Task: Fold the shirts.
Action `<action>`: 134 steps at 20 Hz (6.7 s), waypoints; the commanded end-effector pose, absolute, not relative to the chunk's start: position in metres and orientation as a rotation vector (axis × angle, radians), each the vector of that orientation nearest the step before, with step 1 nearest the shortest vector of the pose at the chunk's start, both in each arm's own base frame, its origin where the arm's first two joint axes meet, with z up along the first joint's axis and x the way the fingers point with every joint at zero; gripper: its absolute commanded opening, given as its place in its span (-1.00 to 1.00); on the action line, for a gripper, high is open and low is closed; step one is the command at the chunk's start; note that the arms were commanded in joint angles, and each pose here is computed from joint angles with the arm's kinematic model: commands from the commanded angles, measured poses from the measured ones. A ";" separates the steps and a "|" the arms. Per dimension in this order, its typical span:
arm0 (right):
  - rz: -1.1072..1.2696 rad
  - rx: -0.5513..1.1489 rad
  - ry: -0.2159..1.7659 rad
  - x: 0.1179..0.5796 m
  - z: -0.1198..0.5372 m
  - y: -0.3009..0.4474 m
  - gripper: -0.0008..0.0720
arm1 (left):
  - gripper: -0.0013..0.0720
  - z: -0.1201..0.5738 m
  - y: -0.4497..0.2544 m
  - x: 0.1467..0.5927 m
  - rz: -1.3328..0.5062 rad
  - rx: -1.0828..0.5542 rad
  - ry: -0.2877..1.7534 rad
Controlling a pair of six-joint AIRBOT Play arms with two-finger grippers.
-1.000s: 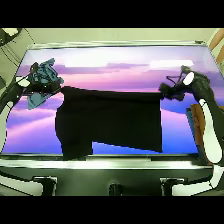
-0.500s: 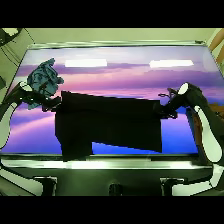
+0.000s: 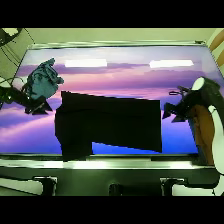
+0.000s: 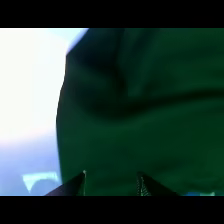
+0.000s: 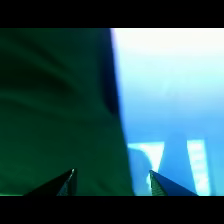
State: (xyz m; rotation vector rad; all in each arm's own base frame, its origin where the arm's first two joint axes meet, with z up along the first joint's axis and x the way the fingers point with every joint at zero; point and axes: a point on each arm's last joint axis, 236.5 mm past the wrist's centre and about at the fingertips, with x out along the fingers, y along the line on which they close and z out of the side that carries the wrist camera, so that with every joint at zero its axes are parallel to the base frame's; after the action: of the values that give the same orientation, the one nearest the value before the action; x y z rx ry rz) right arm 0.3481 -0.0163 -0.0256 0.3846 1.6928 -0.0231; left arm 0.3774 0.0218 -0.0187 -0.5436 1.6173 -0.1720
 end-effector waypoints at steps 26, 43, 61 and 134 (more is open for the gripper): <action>-0.077 0.778 1.675 0.230 -0.115 0.035 0.49 | -0.89 -0.115 -0.036 0.246 -0.180 -0.689 1.642; -0.058 0.459 1.269 0.454 -0.023 0.002 -0.86 | -0.90 0.049 -0.024 0.501 -0.269 -0.466 1.123; 0.059 0.833 1.506 0.422 -0.065 -0.024 0.89 | 0.31 0.008 -0.021 0.504 -0.327 -0.534 1.352; 0.079 1.016 1.371 0.346 -0.100 0.143 0.87 | -0.89 0.297 -0.129 0.444 -0.429 -0.282 0.561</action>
State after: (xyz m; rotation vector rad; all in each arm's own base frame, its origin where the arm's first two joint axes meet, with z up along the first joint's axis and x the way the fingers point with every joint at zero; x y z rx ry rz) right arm 0.3409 0.1271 -0.0795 0.9216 1.4191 0.1292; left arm 0.4433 -0.1293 0.2989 -0.2816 0.5571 -0.4313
